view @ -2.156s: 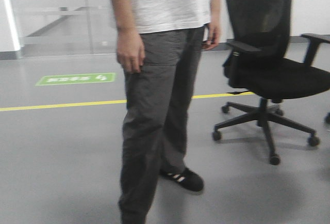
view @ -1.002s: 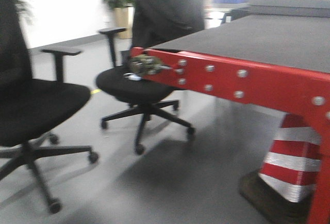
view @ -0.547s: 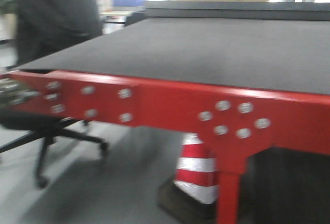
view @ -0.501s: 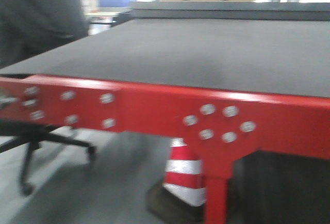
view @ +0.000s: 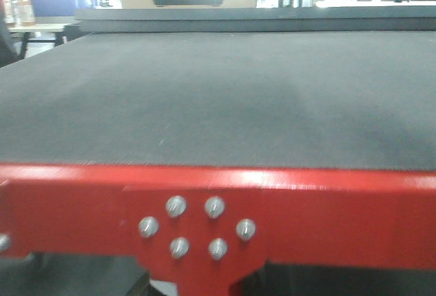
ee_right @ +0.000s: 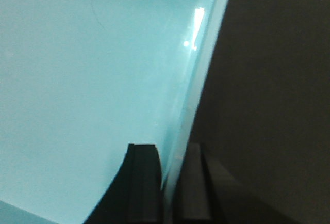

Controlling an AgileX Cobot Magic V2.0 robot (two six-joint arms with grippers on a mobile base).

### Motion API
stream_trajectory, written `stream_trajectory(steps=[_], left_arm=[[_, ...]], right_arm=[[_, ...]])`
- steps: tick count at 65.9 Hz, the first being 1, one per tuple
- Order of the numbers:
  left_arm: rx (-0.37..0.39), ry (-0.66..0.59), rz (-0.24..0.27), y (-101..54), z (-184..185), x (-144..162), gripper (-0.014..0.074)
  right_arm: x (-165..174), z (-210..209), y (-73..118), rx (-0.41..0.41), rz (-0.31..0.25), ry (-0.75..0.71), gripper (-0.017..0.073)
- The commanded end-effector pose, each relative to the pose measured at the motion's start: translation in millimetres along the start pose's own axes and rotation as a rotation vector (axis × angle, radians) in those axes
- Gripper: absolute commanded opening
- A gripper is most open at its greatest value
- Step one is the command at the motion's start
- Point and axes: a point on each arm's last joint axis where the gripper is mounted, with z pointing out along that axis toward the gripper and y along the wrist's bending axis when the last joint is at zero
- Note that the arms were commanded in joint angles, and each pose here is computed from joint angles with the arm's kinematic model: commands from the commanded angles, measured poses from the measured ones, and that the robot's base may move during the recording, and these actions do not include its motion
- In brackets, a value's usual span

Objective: Fetch blue bin and place on conveyor start
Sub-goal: 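Hold the bin while driving up to the red conveyor's grey belt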

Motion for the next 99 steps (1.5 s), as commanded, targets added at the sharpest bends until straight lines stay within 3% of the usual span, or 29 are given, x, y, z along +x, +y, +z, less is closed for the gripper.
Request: stream_trajectory(steps=[1,99], left_arm=[[0.030,-0.092,-0.039,-2.8,-9.7,-11.6,-0.0111],[0.030,-0.092,-0.039,-2.8,-9.7,-11.6,-0.0111]], right_arm=[[-4.8,-5.0,-3.7,0.026,-0.044,-0.043,-0.0151],[-4.8,-5.0,-3.7,0.026,-0.044,-0.043,-0.0151]])
